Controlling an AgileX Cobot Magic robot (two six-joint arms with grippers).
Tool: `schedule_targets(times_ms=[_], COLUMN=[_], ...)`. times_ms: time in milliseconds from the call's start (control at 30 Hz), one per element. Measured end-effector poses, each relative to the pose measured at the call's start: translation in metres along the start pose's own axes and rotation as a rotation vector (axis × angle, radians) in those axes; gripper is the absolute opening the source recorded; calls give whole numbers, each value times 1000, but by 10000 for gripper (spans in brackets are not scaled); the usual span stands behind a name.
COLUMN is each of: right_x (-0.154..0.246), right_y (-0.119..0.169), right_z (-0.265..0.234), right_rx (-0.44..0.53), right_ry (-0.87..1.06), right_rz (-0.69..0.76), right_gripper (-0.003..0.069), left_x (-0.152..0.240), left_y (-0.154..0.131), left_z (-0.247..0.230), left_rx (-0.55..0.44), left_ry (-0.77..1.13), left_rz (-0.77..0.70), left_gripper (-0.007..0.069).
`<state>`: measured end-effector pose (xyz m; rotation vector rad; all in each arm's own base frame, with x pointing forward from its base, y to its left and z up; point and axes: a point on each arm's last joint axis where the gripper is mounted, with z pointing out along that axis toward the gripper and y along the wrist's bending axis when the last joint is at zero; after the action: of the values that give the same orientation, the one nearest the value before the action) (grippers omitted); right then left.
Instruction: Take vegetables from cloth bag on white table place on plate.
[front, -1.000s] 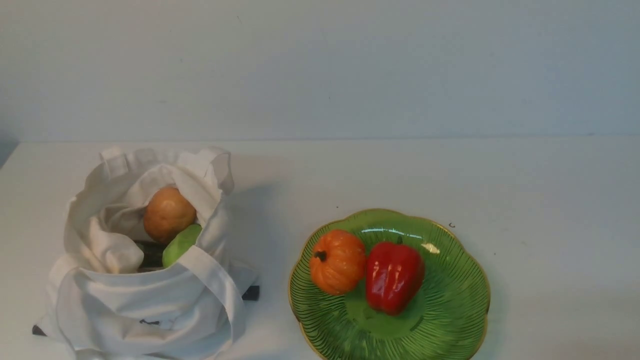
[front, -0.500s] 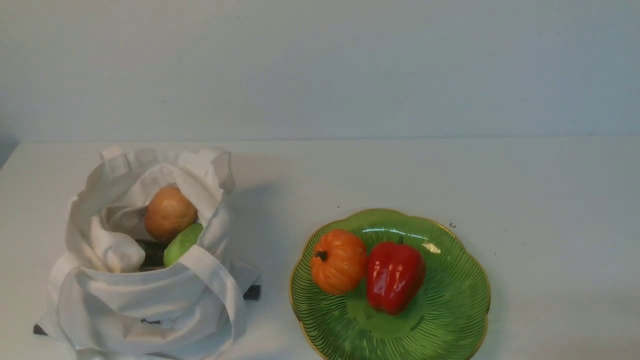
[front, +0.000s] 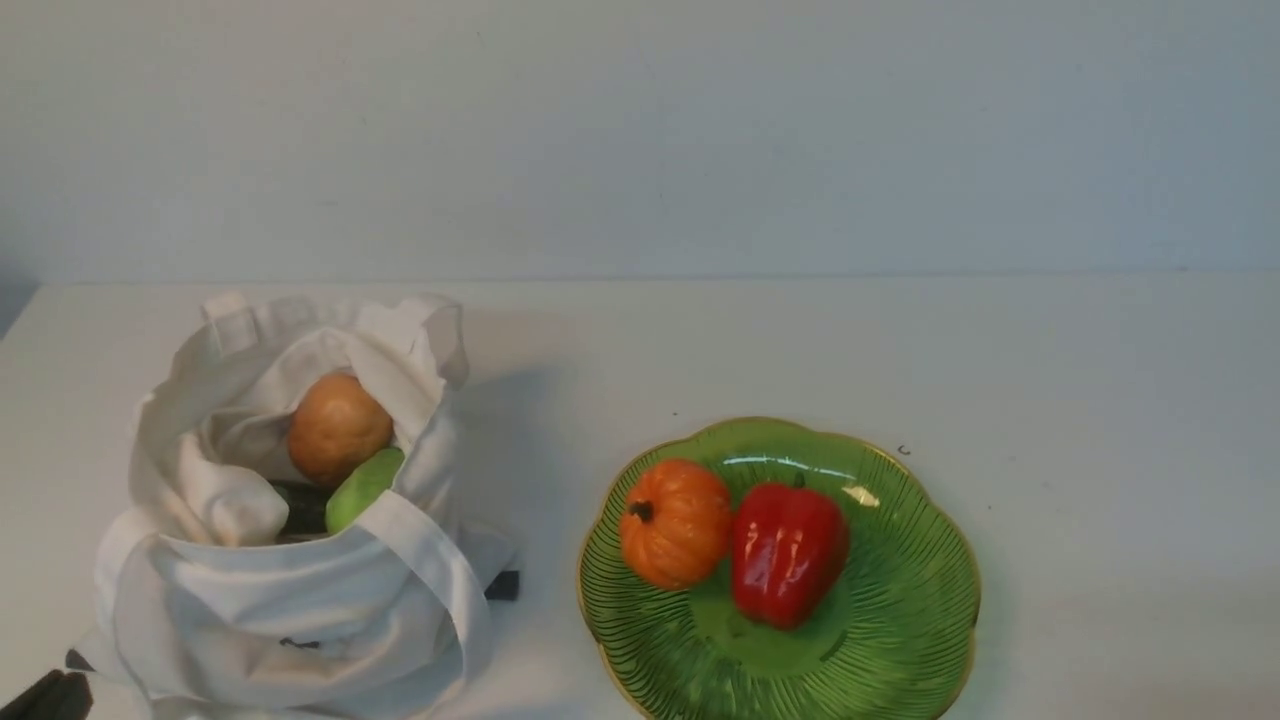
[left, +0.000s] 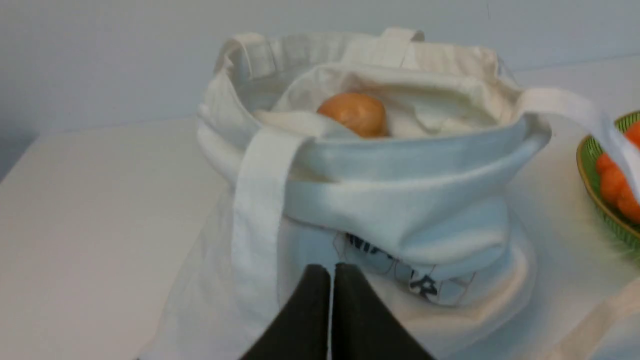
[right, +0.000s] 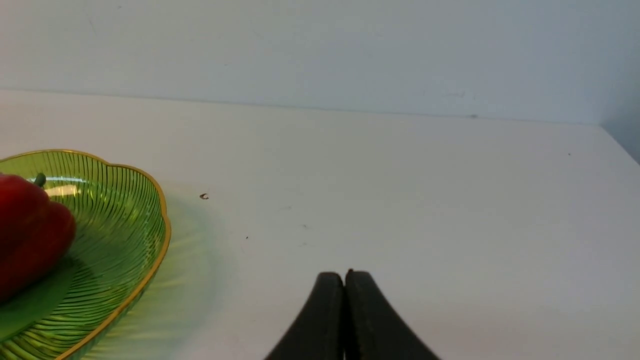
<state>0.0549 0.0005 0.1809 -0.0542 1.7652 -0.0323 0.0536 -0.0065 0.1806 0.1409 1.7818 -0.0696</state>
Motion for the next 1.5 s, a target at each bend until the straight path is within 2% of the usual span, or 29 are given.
schedule_targets(times_ms=[267,1500], right_x=[0,0], right_y=[0,0], right_z=[0,0], right_rx=[0,0], right_ry=[0,0], right_rz=[0,0], right_gripper=[-15,-15], left_x=[9,10], left_y=[-1,-1], left_z=[1,1], left_rx=[7,6], left_ry=[76,79], left_rz=[-23,-20], left_gripper=[-5,-5])
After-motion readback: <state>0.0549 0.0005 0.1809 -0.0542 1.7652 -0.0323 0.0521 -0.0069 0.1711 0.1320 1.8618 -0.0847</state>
